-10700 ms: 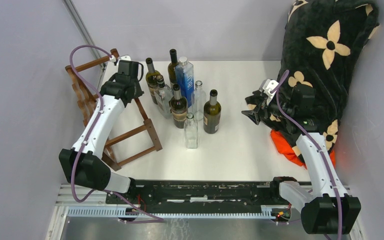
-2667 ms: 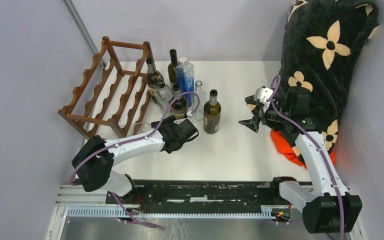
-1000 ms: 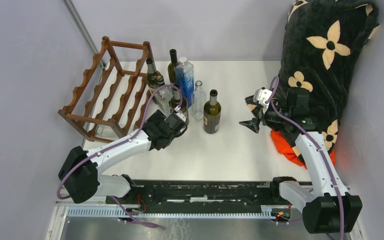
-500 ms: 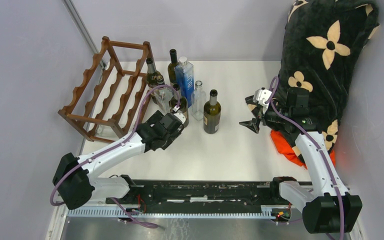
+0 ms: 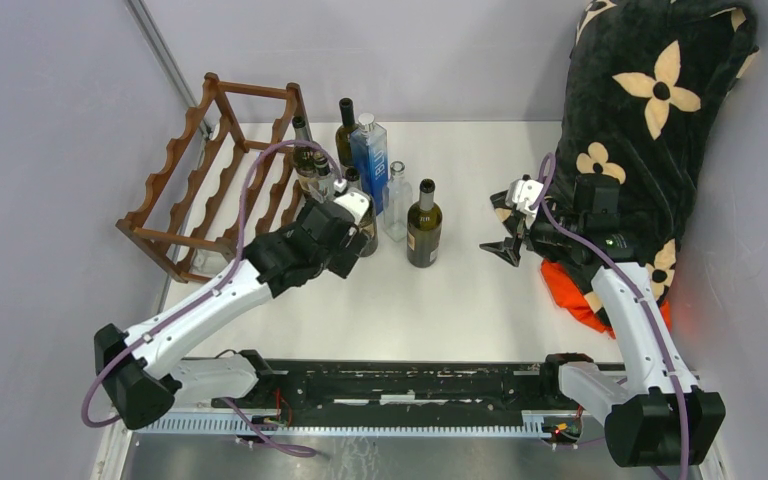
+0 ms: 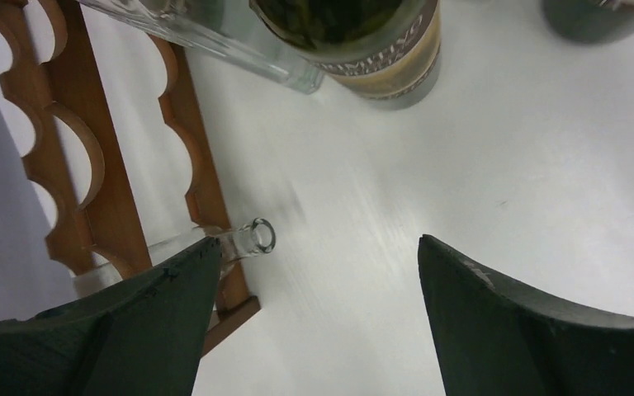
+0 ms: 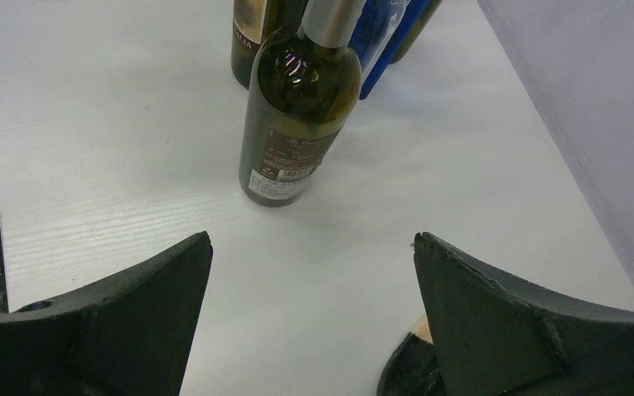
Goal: Put the wine bottle on the wine rack
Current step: Place the wine bottle in the wine rack.
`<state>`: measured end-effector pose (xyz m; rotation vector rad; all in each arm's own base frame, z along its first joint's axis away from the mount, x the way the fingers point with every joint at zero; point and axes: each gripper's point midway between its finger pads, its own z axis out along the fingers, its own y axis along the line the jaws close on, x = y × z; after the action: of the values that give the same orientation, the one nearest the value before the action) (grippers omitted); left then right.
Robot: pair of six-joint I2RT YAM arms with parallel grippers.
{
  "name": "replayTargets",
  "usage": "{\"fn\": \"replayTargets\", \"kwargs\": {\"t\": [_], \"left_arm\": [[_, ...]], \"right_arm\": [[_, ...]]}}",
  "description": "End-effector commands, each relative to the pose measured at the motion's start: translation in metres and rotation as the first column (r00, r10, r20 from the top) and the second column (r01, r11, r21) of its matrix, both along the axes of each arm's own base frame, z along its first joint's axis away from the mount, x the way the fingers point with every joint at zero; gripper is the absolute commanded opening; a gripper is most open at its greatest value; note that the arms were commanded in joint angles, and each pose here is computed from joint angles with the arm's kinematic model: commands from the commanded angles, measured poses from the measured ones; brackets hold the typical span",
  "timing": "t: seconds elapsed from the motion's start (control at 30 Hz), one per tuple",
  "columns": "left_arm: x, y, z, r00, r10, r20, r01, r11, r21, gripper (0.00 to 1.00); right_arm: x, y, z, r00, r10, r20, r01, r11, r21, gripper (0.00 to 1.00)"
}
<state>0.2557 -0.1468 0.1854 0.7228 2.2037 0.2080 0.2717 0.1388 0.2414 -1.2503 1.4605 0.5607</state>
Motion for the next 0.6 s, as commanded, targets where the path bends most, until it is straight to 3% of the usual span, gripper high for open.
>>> {"fn": "replayTargets", "kwargs": {"t": [0.0, 0.17, 0.3, 0.43, 0.57], "left_arm": [[-0.001, -0.024, 0.041, 0.99, 0.142, 0.014, -0.129, 0.933, -0.337, 0.94], [-0.008, -0.029, 0.045, 0.948, 0.311, -0.073, -0.297, 0.776, -0.556, 0.96], [-0.014, -0.022, 0.042, 0.91, 0.396, -0.119, -0.378, 0.678, -0.631, 0.96], [-0.019, -0.006, 0.037, 0.911, 0.402, -0.092, -0.384, 0.744, -0.547, 0.95], [-0.014, -0.007, 0.07, 0.951, 0.308, -0.013, -0.274, 0.826, -0.493, 0.95]], "right_arm": [[0.002, 0.001, 0.02, 0.997, 0.015, 0.071, -0.015, 1.0, -0.007, 0.98], [0.002, 0.002, 0.02, 0.998, 0.015, 0.069, -0.015, 1.0, -0.006, 0.98], [0.002, 0.002, 0.02, 0.997, 0.016, 0.07, -0.016, 1.0, -0.006, 0.98], [-0.003, 0.005, 0.014, 0.995, 0.053, 0.079, -0.048, 0.997, -0.056, 0.98], [-0.022, 0.02, 0.002, 0.973, 0.196, 0.123, -0.168, 0.964, -0.208, 0.98]]}}
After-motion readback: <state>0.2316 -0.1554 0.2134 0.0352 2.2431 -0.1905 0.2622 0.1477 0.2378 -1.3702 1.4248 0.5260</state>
